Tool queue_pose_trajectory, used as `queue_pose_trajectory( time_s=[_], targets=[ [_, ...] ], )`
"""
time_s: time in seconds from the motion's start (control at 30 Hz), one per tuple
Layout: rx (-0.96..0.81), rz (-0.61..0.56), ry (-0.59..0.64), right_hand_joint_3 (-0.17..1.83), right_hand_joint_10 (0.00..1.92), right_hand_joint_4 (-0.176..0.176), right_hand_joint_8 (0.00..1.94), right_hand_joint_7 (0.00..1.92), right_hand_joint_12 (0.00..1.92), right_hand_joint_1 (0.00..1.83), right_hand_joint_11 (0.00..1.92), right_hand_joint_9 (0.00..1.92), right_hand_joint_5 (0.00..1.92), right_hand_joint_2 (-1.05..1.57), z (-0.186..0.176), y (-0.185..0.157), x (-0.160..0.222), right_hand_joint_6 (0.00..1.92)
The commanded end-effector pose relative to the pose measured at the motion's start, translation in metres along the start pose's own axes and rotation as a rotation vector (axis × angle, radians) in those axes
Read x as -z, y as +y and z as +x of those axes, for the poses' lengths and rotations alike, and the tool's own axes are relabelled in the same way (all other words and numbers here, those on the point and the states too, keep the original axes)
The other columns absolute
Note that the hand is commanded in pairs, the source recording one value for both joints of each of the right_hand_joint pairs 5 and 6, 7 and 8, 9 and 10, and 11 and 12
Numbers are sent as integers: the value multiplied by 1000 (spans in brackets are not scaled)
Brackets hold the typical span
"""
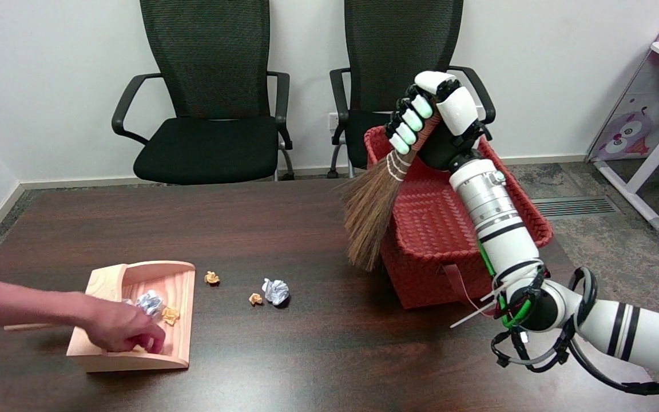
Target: Sweep the paper ball into the dustpan.
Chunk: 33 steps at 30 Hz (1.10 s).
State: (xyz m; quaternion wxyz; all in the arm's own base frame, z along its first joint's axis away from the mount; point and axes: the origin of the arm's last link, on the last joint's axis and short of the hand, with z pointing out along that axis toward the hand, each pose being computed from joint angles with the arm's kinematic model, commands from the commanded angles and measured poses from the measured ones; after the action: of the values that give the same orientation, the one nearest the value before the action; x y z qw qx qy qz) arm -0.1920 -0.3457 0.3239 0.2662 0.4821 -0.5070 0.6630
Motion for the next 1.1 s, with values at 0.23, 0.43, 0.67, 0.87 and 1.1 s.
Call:
queue_pose_trajectory(
  time_s=[0.23, 0.43, 0.67, 0.87, 1.1],
  targets=[
    [6, 18, 55, 1543, 1920, 10, 1920, 1920, 1920, 607, 1920, 1920, 1920, 1400, 16, -3, -5, 1920],
    [6, 10, 53, 1546, 1920, 9, 1920, 1920, 1920, 607, 1920, 1920, 1920, 1402, 16, -1, -5, 1920],
    [-7, -57, -14, 1548, 1920, 10, 1920, 1920, 1920, 606, 1920, 1920, 1920, 1405, -2, 9, -13, 1920],
    [-37, -141, -133, 1539, 1920, 11, 1920, 1920, 1920, 605, 1920, 1920, 1920, 1421, -37, 12, -23, 1920],
    [69, -177, -330, 1443, 1920, 11, 1920, 1920, 1920, 624, 1920, 1920, 1920, 1544, -77, 10, -21, 1920]
  ],
)
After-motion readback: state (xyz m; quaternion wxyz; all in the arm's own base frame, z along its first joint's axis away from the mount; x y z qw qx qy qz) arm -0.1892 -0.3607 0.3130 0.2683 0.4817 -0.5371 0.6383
